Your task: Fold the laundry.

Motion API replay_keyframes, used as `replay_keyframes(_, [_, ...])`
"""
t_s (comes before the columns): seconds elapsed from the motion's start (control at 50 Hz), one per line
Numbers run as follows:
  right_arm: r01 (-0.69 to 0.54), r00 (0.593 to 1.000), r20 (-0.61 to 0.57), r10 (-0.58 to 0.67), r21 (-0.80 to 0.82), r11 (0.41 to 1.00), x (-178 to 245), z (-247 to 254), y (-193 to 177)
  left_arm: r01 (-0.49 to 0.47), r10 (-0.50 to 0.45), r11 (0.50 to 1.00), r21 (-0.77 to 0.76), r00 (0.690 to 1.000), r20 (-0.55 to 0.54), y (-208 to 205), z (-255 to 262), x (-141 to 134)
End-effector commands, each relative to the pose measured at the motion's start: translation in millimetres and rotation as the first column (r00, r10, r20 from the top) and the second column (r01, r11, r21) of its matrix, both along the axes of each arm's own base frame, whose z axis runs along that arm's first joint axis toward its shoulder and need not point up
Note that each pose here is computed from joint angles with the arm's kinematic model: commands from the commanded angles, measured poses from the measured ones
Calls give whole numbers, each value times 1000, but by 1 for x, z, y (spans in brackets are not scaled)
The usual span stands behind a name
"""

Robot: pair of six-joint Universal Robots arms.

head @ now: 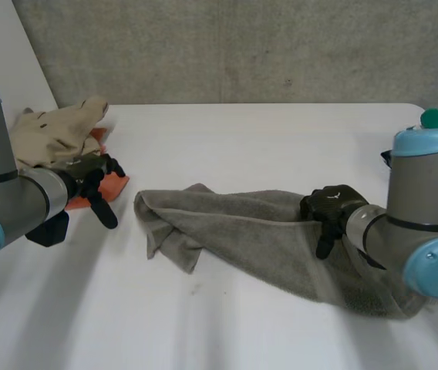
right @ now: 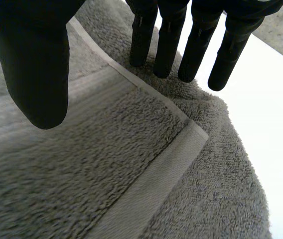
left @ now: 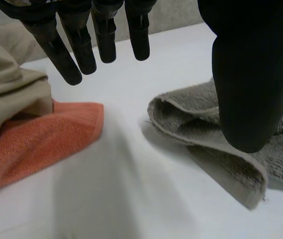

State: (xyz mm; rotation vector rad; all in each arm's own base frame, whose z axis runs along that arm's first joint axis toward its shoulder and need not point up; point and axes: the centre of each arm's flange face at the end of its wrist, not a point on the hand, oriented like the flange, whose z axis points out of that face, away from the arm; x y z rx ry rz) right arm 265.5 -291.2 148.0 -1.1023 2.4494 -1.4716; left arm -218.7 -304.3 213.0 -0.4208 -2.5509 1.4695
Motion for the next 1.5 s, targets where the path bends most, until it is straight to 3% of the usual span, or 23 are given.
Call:
replay_keyframes(0.02, [-22, 999, -41, 20, -41, 999, 6, -17, -9, 3, -3, 1000, -11, 1000, -1, 2, 0, 1])
replay_keyframes(0.2, [-33, 999, 22, 35, -74, 997, 8, 7, -6, 4, -4, 1000, -9, 1000, 7, -2, -7, -3])
replay_keyframes(0.34, [-1, 992, 126, 21, -157, 988, -15, 82, -8, -14, 15, 1000, -17, 1000, 27, -13, -16, -8])
replay_keyframes(0.48, [-23, 983, 175, 51, -160, 987, -38, 148, 20, -37, 37, 999, -14, 998, 53, -24, -27, -14])
replay_keyframes(0.72, [-60, 954, 274, 119, -213, 975, -63, 209, 59, 72, -78, 992, 102, 995, 65, -18, -52, -49])
replay_keyframes(0.92, [-1, 950, 302, 82, -259, 966, -75, 213, 43, 56, -58, 992, 113, 998, 20, -19, -55, -68])
replay_keyframes(1.02, [9, 960, 274, 52, -219, 976, -75, 188, 17, 11, -12, 1000, 10, 1000, 18, -38, -47, -72])
replay_keyframes(1.14, [57, 969, 245, 17, -289, 956, -71, 176, -18, 36, -36, 990, -133, 999, 9, -56, -22, -81])
replay_keyframes(1.22, [106, 960, 278, 30, -461, 881, -55, 190, -47, 34, -52, 932, -361, 998, -40, -74, 29, -90])
replay_keyframes(1.3, [230, 919, 388, 68, -668, 708, -49, 228, -77, -83, -17, 752, -654, 989, -145, -91, 111, -84])
replay_keyframes(1.32, [285, 893, 437, 110, -738, 612, -49, 247, -83, -142, -19, 650, -747, 979, -202, -93, 145, -79])
replay_keyframes(1.38, [361, 850, 489, 197, -812, 459, -51, 276, -88, -203, -43, 502, -841, 965, -259, -88, 191, -70])
replay_keyframes(1.4, [391, 829, 502, 248, -836, 384, -51, 288, -88, -222, -79, 427, -877, 957, -280, -83, 213, -68])
replay_keyframes(1.46, [398, 823, 496, 277, -851, 343, -50, 296, -85, -207, -115, 376, -903, 957, -267, -74, 230, -66])
replay_keyframes(1.5, [378, 828, 488, 276, -850, 367, -49, 296, -80, -186, -115, 380, -906, 963, -246, -70, 233, -61])
